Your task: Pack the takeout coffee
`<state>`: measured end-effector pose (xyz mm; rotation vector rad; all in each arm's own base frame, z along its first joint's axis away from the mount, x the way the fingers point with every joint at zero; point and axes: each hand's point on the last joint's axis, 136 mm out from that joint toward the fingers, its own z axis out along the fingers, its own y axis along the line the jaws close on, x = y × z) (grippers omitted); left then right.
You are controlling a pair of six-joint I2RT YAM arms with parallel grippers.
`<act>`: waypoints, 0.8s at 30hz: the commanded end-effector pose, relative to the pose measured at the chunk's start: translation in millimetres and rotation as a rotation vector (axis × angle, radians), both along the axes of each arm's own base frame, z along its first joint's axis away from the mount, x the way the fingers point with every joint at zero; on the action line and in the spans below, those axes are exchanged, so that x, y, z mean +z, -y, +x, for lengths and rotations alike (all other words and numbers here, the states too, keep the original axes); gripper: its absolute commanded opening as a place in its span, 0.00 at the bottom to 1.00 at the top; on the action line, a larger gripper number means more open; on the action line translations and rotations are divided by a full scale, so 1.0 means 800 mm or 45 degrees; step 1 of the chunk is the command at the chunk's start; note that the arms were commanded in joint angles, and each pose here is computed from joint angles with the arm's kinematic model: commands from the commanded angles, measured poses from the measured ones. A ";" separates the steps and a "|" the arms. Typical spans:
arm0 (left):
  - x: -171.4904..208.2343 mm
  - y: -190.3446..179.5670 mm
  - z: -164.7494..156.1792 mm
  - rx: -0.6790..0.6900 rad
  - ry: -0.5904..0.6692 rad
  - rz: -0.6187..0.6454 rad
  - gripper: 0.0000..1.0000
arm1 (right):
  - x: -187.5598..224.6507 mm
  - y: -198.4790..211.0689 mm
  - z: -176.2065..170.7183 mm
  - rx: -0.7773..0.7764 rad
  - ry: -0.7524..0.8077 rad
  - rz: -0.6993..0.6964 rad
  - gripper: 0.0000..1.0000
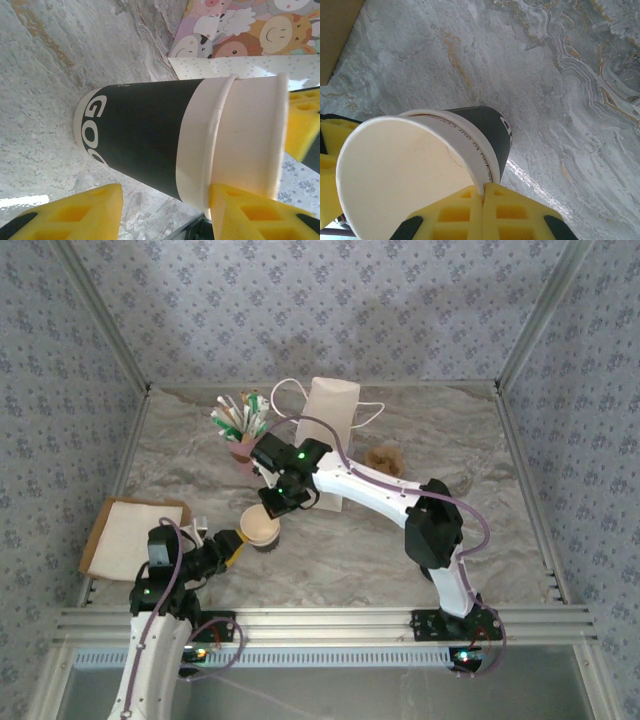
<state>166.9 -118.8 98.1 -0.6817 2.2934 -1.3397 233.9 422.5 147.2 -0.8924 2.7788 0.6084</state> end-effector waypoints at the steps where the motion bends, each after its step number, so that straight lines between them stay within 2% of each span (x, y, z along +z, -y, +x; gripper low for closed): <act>1: -0.003 -0.008 -0.004 0.019 -0.025 0.065 0.48 | 0.046 -0.010 0.002 -0.022 0.013 0.134 0.00; 7: 0.006 -0.012 -0.002 0.021 -0.016 0.106 0.49 | 0.061 -0.011 0.007 -0.040 0.043 0.149 0.00; 18: 0.021 -0.016 0.007 0.035 0.003 0.136 0.53 | 0.149 0.005 0.015 -0.039 0.219 0.217 0.00; 21: 0.027 -0.017 0.009 0.039 0.014 0.145 0.56 | 0.175 0.015 0.011 -0.036 0.268 0.245 0.00; 24: 0.040 -0.018 0.008 0.042 0.035 0.157 0.65 | 0.199 0.030 0.003 -0.030 0.313 0.265 0.00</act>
